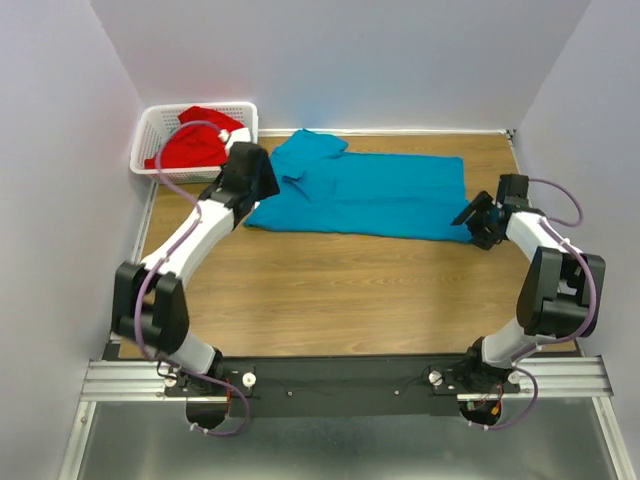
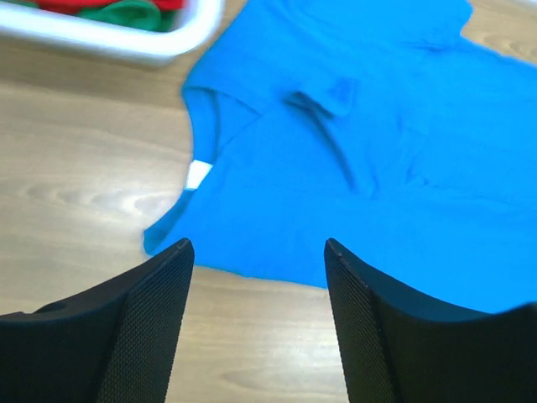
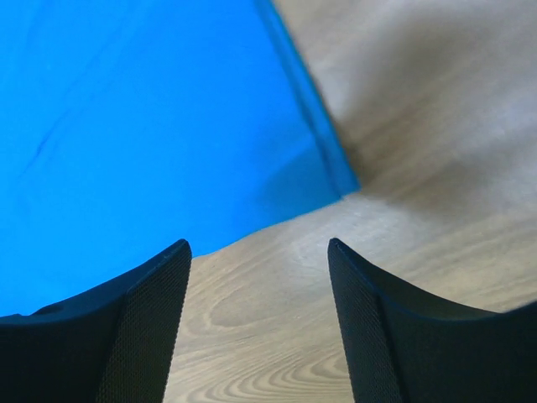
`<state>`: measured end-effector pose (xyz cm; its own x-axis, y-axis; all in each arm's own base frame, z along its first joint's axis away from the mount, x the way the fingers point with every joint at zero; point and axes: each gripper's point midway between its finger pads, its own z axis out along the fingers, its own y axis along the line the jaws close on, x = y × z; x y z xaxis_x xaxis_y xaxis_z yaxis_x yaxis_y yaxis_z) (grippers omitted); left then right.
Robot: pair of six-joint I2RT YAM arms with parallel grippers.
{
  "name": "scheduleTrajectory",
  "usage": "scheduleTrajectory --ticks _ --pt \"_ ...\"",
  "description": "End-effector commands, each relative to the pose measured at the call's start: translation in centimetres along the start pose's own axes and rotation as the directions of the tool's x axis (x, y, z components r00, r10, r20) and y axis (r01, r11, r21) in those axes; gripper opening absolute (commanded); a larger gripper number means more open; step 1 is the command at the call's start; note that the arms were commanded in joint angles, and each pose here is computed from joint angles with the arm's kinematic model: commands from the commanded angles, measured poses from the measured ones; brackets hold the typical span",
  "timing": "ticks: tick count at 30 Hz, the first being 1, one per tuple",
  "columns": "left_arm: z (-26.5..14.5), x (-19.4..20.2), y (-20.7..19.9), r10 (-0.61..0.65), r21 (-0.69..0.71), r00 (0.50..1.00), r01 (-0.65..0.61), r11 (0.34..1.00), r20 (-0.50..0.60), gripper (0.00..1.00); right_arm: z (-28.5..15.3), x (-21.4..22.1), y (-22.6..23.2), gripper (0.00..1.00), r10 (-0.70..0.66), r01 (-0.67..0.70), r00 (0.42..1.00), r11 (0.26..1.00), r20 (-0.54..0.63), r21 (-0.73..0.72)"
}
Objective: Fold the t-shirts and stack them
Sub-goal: Fold the tshirt
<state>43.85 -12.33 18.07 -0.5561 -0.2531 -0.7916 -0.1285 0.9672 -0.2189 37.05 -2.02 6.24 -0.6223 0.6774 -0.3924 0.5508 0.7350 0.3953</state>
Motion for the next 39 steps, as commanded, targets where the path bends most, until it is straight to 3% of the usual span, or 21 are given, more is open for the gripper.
scheduleTrajectory --ticks 1,7,15,24,31,39 --pt "-1.3 2.6 2.9 -0.207 0.055 0.978 0.205 0.977 0.022 0.72 -0.6 -1.7 0.9 0.7 0.155 -0.143 0.986 0.977 0.064 -0.161" --pt "-1.9 3.9 5.5 -0.362 0.153 0.931 0.351 0.924 0.052 0.68 -0.4 -1.4 3.2 0.48 0.149 -0.125 0.988 0.926 0.04 -0.355" --pt "0.9 6.2 5.6 -0.432 0.184 0.901 0.433 0.882 -0.048 0.62 -0.1 -0.4 5.5 0.45 0.123 -0.091 0.992 0.819 0.018 -0.567" --pt "3.2 9.0 7.0 -0.484 0.087 0.87 0.492 0.866 -0.098 0.59 3.1 1.1 -0.6 0.41 0.262 -0.238 0.965 0.816 -0.031 -0.527" --pt "3.3 8.8 8.0 -0.56 0.1 0.827 0.563 0.821 -0.053 0.57 3.6 1.8 -1.8 0.41 0.276 -0.257 0.96 0.828 -0.036 -0.499" --pt "4.3 9.3 7.9 -0.577 0.101 0.813 0.582 0.807 -0.072 0.55 3.9 2.3 -2.4 0.41 0.283 -0.271 0.958 0.83 -0.051 -0.488"
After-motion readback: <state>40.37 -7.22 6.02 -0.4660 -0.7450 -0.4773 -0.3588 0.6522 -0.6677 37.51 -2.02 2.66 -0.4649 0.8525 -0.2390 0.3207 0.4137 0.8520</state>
